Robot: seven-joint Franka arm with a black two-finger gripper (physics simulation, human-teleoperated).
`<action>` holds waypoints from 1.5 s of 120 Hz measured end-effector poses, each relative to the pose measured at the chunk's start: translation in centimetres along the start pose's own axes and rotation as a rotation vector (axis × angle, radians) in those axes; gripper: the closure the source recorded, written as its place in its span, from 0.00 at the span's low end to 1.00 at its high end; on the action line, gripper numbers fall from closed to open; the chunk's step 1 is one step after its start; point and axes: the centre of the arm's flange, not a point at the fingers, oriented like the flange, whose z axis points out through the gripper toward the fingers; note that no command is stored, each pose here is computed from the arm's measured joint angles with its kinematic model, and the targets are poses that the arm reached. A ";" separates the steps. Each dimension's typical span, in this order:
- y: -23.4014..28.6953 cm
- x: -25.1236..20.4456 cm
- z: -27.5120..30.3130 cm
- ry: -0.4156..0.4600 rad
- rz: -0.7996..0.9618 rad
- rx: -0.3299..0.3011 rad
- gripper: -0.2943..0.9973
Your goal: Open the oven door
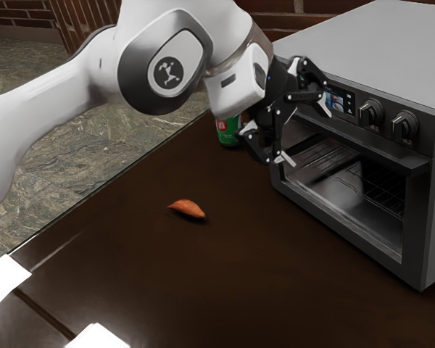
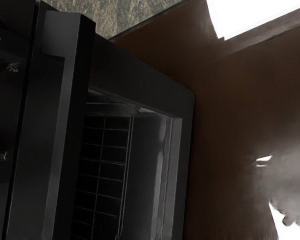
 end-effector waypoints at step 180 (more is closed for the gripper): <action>-3.0 -6.7 6.8 -0.030 -0.088 -0.070 0.22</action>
